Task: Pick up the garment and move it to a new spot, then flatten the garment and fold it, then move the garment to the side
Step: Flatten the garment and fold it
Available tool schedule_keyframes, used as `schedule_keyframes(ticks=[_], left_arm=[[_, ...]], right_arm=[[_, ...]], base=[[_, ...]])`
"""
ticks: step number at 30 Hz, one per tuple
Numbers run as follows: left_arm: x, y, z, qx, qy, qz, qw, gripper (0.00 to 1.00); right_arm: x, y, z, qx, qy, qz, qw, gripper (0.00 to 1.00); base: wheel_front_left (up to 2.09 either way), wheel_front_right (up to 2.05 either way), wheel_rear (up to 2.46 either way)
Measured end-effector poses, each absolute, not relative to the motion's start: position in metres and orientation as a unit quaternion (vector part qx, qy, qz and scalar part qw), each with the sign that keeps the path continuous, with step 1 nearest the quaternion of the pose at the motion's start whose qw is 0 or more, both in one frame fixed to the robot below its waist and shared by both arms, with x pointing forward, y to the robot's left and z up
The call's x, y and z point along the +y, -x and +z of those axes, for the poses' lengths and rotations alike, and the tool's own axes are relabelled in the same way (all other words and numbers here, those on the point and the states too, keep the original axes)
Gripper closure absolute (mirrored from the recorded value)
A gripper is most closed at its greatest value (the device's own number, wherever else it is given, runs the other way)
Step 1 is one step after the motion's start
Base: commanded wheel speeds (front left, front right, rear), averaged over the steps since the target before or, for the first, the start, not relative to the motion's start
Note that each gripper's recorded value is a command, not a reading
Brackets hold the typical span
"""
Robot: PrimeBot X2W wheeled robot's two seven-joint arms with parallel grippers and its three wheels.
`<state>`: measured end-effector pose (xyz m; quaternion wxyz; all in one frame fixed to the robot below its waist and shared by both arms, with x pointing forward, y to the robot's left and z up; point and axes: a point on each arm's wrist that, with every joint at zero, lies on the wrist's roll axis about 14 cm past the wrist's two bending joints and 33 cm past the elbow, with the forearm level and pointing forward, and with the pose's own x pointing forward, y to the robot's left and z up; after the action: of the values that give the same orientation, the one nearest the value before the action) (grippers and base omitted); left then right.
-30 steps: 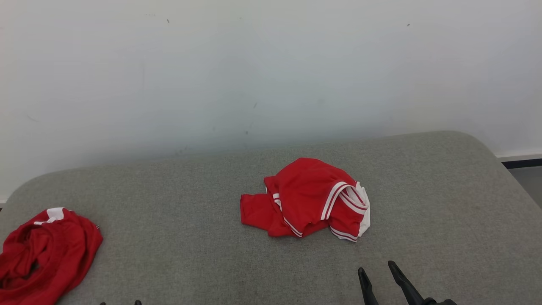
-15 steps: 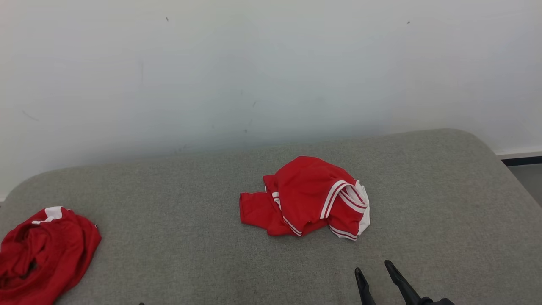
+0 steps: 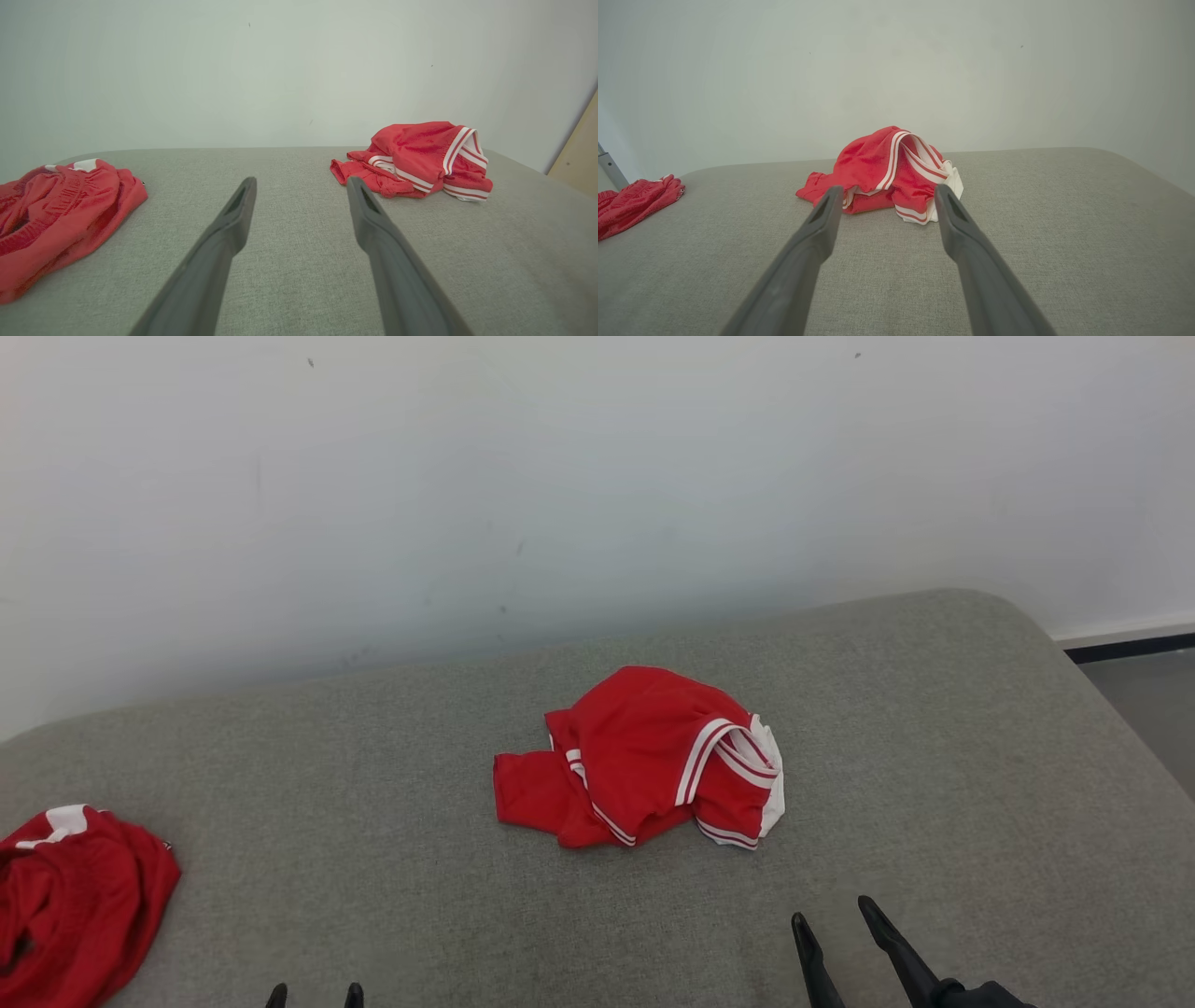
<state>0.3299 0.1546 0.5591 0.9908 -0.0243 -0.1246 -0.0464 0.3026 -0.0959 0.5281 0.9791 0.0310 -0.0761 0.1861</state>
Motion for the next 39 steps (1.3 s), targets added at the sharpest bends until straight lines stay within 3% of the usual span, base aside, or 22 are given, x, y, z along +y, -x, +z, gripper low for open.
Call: schedule_keyframes(ticks=[23,39], left_arm=[[0.028,-0.394,0.542,-0.091,0.045,-0.239,0.966,0.00],[-0.062,-0.460,0.502,-0.046,0.001,-0.358,0.933,0.00]], right_arm=[[-0.133,-0.325,0.511,-0.042,-0.018,0.133,0.990,0.00],[-0.141,-0.367,0.489,-0.007,-0.020,0.119,0.993,0.00]], base=[[0.00,0.00,0.00],[0.00,0.00,0.00]])
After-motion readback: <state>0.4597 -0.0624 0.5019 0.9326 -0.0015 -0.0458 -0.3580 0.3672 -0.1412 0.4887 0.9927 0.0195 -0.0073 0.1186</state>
